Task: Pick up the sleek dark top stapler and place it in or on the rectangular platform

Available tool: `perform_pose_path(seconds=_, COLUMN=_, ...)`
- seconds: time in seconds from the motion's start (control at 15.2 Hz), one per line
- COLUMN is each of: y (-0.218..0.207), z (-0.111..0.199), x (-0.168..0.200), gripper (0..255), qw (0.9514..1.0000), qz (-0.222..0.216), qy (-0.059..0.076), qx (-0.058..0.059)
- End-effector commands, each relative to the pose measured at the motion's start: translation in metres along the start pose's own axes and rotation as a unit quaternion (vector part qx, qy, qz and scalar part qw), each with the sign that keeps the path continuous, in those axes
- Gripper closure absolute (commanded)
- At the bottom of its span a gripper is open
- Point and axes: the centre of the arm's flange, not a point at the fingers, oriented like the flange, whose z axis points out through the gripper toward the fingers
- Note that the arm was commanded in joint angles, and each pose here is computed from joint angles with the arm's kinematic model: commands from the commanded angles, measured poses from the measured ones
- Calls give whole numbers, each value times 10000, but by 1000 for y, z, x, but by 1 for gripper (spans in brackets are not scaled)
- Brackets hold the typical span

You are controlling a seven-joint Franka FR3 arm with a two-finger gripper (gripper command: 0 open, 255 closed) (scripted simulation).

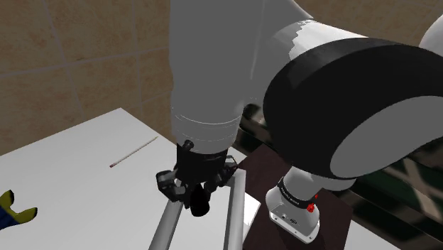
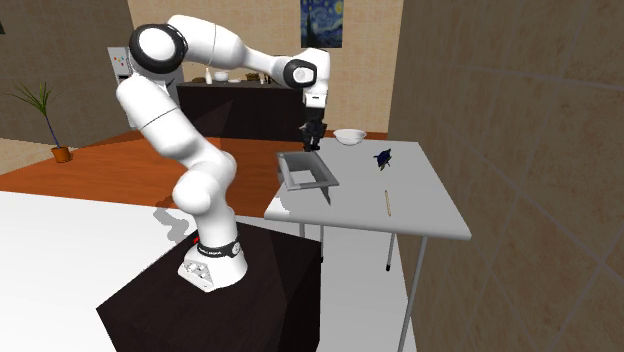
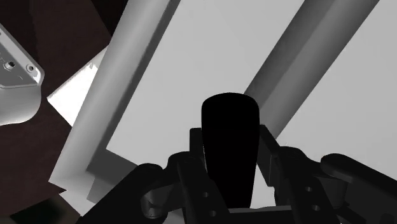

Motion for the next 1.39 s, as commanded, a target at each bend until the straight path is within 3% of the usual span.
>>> perform_pose_path(seconds=0.0, y=10, z=1, x=-22, gripper=255, qw=10000, qz=6, qy=-2, qx=1)
perform_pose_path(seconds=0.99, y=11, z=75, x=-29, gripper=255, qw=10000, qz=6, qy=-2, qx=1)
perform_pose_path(seconds=1.32, y=11, z=79, x=-29, gripper=255, qw=10000, qz=6, qy=-2, qx=1)
